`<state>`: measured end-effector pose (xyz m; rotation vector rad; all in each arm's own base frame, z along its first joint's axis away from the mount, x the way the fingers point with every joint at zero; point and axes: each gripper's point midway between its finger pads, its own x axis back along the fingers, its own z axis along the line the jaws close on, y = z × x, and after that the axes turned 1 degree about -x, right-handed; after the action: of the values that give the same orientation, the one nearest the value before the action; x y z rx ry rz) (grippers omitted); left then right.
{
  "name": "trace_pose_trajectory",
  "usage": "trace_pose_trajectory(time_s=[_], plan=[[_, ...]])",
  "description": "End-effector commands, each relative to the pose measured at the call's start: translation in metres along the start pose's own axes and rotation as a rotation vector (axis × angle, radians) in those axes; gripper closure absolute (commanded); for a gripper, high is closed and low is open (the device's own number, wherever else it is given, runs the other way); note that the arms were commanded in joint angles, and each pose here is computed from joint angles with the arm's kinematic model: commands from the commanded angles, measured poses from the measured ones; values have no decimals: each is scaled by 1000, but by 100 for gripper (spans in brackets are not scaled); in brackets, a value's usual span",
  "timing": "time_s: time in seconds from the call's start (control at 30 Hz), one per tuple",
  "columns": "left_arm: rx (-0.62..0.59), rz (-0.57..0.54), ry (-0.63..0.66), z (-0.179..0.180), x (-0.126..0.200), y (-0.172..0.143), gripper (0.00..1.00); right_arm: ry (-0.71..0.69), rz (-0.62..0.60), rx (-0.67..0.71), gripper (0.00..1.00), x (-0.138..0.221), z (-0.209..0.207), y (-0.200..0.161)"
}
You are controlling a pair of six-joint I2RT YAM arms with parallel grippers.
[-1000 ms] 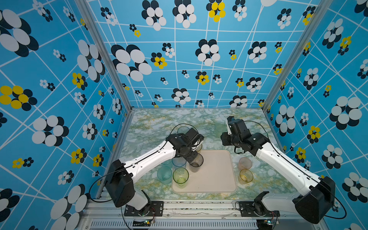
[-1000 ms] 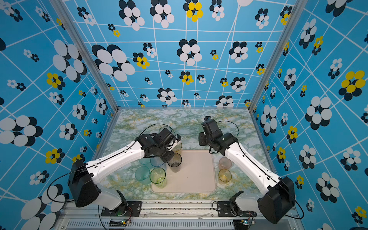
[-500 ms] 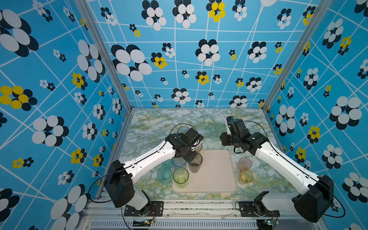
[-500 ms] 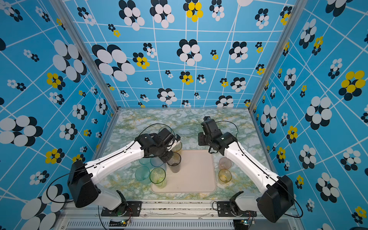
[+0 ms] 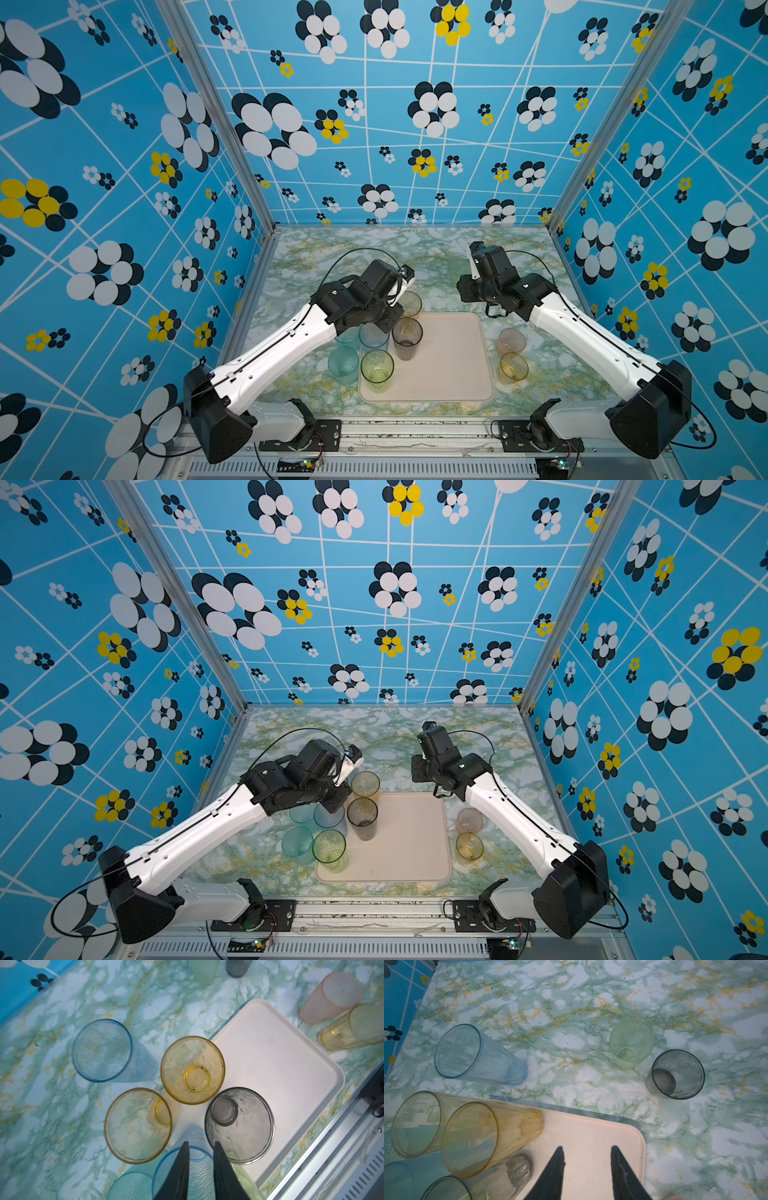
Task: Place the glasses into the tray
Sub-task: Place the glass on the tray, then pick up the glass from the top-center of the table.
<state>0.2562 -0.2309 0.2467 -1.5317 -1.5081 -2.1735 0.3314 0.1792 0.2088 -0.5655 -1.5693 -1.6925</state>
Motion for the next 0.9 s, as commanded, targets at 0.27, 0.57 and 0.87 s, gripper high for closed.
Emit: trace_pose_trajectory(time_s=[0.27, 0.57, 0.87], plan=[[352, -205, 238, 104, 20, -9, 77, 75, 56, 52, 61, -8, 24, 15], [567, -241, 227, 139, 3, -54, 77, 133, 122, 175, 61, -26, 72, 30], [568, -223, 217, 140, -2, -56, 76, 156, 183, 266, 63, -57, 117, 54]])
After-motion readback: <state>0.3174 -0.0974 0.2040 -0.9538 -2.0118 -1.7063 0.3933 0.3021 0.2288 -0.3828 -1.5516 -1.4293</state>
